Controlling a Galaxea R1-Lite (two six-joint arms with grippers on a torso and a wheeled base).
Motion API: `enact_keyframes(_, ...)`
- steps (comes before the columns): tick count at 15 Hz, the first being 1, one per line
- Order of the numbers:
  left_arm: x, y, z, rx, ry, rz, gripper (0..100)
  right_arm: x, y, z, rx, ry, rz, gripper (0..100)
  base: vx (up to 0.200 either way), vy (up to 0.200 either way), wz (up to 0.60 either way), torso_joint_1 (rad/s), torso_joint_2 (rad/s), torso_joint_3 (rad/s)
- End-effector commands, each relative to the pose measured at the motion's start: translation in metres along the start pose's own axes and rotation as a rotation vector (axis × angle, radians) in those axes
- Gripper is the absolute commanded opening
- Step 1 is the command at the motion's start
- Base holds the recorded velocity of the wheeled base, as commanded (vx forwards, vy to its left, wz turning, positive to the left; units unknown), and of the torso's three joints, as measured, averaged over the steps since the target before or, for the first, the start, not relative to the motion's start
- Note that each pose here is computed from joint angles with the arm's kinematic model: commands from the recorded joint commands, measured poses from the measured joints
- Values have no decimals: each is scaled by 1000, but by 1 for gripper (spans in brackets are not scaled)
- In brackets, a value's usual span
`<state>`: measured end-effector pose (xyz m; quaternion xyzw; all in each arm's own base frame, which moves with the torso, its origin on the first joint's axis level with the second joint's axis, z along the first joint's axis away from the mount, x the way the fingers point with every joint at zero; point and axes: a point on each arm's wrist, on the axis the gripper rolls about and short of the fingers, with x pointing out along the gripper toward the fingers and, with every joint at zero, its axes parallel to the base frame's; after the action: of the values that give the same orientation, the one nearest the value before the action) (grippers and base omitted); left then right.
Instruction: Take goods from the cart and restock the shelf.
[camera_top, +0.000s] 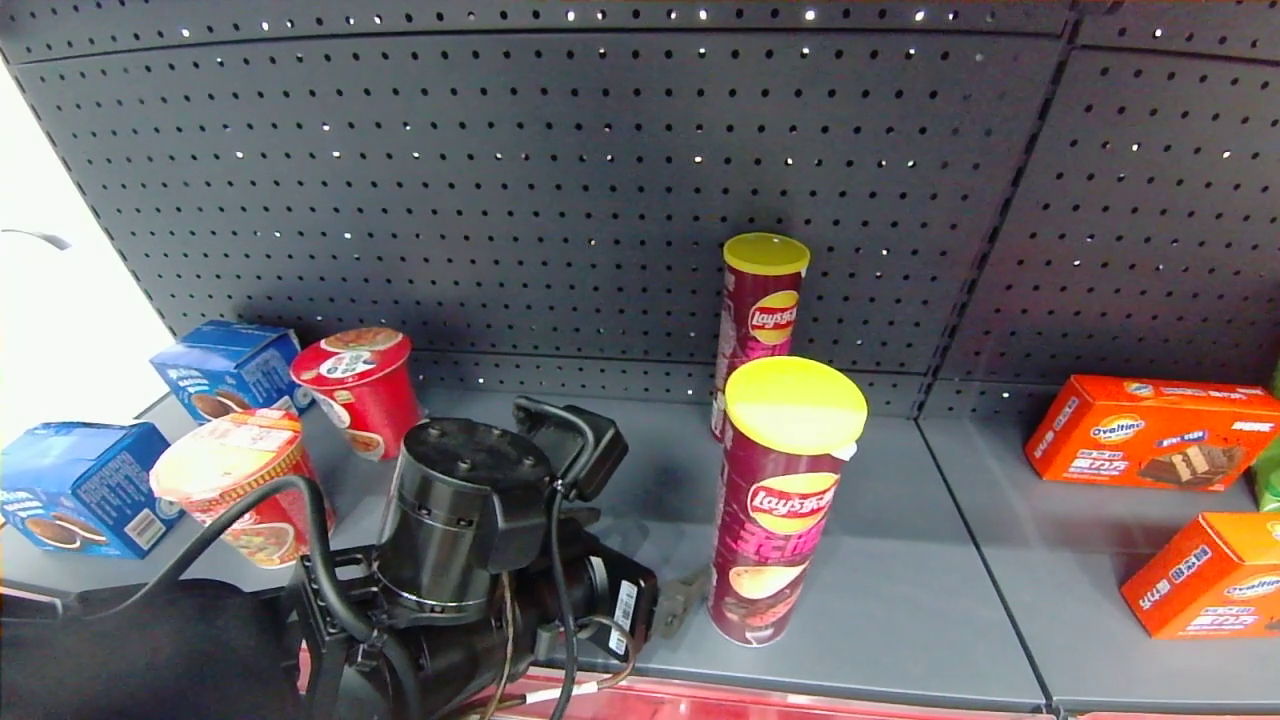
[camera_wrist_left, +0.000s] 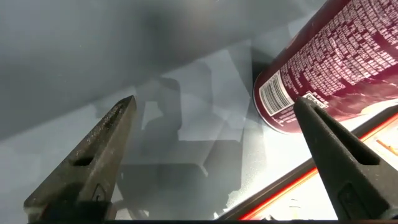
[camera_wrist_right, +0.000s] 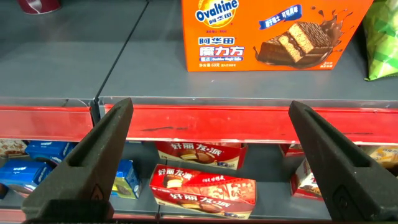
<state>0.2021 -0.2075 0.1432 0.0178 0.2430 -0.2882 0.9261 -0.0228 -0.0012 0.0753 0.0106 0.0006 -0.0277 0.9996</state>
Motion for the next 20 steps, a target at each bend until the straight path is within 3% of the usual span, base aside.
enact_keyframes(1, 0, -3, 1, -1, -4, -8, 100, 0, 0, 0, 0, 1, 0, 100, 0, 0, 0, 0, 0, 0)
enact_keyframes(6, -1, -4, -3, 5, 7, 3, 100, 0, 0, 0, 0, 1, 0, 100, 0, 0, 0, 0, 0, 0)
enact_keyframes(9, -2, 3, -6, -2, 1, 88, 100, 0, 0, 0, 0, 1, 0, 100, 0, 0, 0, 0, 0, 0)
enact_keyframes(10, -9, 13, -2, -23, -27, 144, 100, 0, 0, 0, 0, 1, 0, 100, 0, 0, 0, 0, 0, 0)
enact_keyframes(11, -9, 13, -2, -23, -27, 144, 100, 0, 0, 0, 0, 1, 0, 100, 0, 0, 0, 0, 0, 0)
enact_keyframes(14, -48, 34, 32, -73, -192, 186, 100, 0, 0, 0, 0, 1, 0, 100, 0, 0, 0, 0, 0, 0)
enact_keyframes(16, -79, 38, 41, -82, -244, 193, 100, 0, 0, 0, 0, 1, 0, 100, 0, 0, 0, 0, 0, 0)
enact_keyframes(18, -111, 39, 43, -92, -297, 186, 100, 0, 0, 0, 0, 1, 0, 100, 0, 0, 0, 0, 0, 0)
enact_keyframes(20, -159, 58, 24, -120, -358, 263, 100, 0, 0, 0, 0, 1, 0, 100, 0, 0, 0, 0, 0, 0)
